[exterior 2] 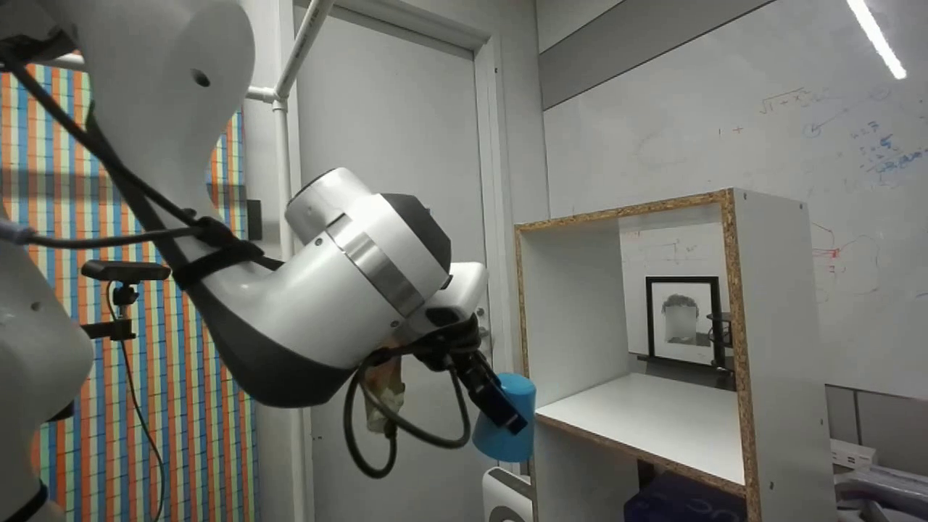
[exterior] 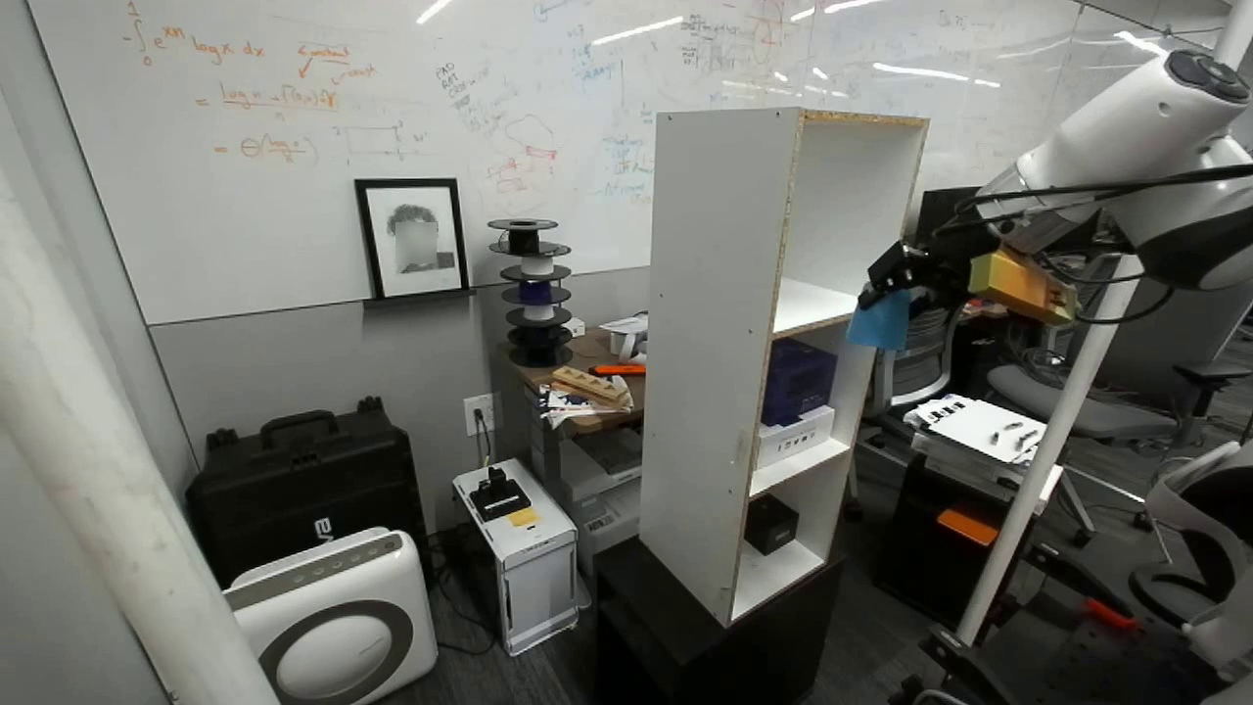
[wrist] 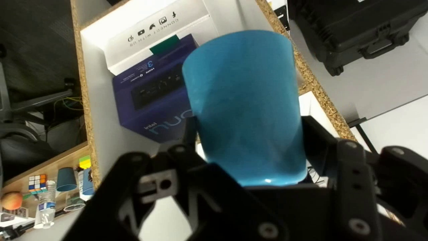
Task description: Put the blue cup on top of the shelf.
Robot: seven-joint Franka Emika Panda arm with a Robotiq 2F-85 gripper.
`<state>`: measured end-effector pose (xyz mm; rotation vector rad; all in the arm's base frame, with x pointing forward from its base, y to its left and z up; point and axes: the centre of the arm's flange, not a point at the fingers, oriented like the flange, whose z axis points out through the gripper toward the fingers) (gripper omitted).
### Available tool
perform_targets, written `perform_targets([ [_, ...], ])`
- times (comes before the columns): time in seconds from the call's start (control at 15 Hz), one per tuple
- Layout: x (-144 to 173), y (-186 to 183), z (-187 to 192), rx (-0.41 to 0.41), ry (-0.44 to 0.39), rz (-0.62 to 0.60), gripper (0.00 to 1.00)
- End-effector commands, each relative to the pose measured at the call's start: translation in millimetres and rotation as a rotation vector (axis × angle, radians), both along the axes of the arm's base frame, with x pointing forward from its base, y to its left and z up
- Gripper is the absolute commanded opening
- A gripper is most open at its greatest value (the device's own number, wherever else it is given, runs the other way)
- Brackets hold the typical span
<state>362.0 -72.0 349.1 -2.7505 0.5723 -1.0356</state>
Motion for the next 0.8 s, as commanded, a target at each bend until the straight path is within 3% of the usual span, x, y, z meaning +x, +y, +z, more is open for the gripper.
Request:
perform_targets([
  [0.0,-30.0,0.1,74.4,0.015,-0.112,-0.076,0.49],
  [0.2,-34.2,-9.1,112.8,0.023,-0.249,-0.123,0.49],
  [0.73,-42.5,-30.0,222.0,0.043,-0.481,-0.225,0.49],
])
